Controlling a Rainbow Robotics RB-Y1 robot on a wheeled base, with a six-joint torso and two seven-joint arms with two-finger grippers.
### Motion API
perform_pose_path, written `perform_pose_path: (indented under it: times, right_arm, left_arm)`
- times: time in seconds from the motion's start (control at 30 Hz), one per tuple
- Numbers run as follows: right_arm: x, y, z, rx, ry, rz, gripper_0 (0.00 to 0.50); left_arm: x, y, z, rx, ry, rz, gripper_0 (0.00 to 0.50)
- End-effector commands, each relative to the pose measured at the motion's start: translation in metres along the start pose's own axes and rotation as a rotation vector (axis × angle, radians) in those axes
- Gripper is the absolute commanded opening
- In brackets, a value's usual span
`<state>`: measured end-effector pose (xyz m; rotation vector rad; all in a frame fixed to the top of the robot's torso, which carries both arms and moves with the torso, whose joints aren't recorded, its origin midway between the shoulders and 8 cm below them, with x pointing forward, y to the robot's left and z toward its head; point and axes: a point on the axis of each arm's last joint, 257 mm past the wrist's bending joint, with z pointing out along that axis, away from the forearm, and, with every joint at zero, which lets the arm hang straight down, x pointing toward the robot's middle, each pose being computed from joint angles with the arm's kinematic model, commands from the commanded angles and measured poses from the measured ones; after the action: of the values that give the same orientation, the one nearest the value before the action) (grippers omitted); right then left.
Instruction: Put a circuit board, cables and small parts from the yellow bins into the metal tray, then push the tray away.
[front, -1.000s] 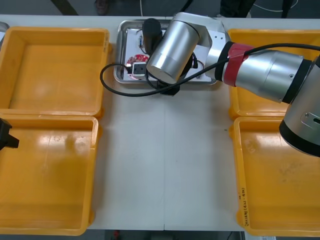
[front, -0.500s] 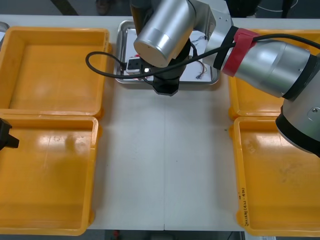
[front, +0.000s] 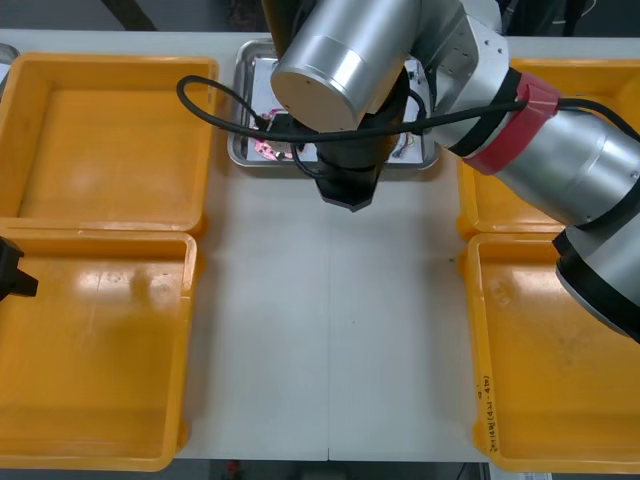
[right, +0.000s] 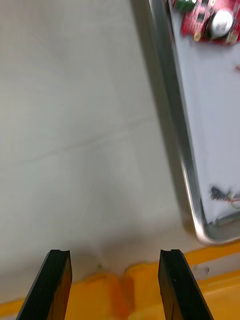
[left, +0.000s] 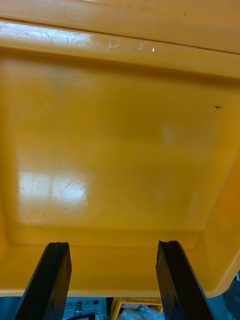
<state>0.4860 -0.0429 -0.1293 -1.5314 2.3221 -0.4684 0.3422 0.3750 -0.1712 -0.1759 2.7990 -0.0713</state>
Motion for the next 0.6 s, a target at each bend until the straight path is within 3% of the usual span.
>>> perform_pose_path:
  times: [0.03, 0.17, 0.2, 0.27, 0.6]
  right_arm:
    - [0.016, -0.014, -0.018, -0.001, -0.075, 0.186, 0.500]
    - [0.025, -0.016, -0.029, -0.013, -0.145, 0.296, 0.500]
    - [0.025, -0.016, -0.029, -0.013, -0.145, 0.296, 0.500]
    - [0.035, -0.017, -0.038, -0.018, -0.192, 0.373, 0.500]
    - [0.088, -0.020, -0.043, -0.063, -0.274, 0.623, 0.500]
  left_arm:
    - [-0.006, 0.015, -0.012, -0.049, -0.033, 0.087, 0.500]
    - [-0.006, 0.015, -0.012, -0.049, -0.033, 0.087, 0.500]
    - [-0.006, 0.015, -0.012, -0.049, -0.033, 0.087, 0.500]
    - [-0.006, 0.015, -0.012, -0.049, -0.033, 0.087, 0.500]
    - [-0.006, 0.015, -0.012, -0.049, -0.033, 0.087, 0.500]
